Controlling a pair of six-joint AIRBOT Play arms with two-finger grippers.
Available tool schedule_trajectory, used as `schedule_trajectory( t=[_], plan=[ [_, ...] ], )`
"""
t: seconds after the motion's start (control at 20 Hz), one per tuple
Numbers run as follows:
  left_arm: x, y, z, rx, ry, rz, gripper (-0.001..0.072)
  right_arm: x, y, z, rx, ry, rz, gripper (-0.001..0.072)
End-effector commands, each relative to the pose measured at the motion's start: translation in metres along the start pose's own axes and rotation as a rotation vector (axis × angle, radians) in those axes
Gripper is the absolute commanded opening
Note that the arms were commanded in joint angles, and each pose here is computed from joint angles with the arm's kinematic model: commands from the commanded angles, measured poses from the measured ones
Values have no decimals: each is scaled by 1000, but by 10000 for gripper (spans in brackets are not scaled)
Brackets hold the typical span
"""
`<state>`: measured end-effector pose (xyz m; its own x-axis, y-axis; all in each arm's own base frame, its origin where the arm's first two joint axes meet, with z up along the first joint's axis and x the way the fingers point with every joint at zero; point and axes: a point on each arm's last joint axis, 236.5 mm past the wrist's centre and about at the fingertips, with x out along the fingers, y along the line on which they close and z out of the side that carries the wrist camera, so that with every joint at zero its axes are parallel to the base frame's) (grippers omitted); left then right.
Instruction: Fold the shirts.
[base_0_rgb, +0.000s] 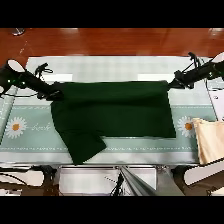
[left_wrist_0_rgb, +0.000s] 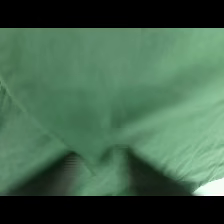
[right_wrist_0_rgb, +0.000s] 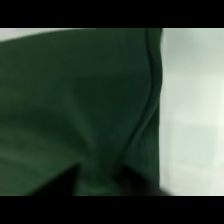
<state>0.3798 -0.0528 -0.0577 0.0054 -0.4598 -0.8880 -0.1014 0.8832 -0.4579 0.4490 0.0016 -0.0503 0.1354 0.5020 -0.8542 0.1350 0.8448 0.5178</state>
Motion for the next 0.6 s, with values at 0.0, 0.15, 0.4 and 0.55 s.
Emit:
schedule_trajectory(
  t=[0.0, 0.15, 0.4, 0.55],
  plan=[
    [3, 6, -24, -8, 104, -6, 706, 5, -3, -18, 27, 51, -1, 619],
    [-22, 14, -47, -38, 165, -22, 707, -34, -18, -40, 2, 77, -99, 619],
    [-33, 54, -126, -208, 154, -35, 707, -65, -30, -92, 119, -132, -129, 618],
    [-9, 75, -172, -383, 110, -52, 706, -42, 6, -130, 117, -250, -9, 618]
  ],
)
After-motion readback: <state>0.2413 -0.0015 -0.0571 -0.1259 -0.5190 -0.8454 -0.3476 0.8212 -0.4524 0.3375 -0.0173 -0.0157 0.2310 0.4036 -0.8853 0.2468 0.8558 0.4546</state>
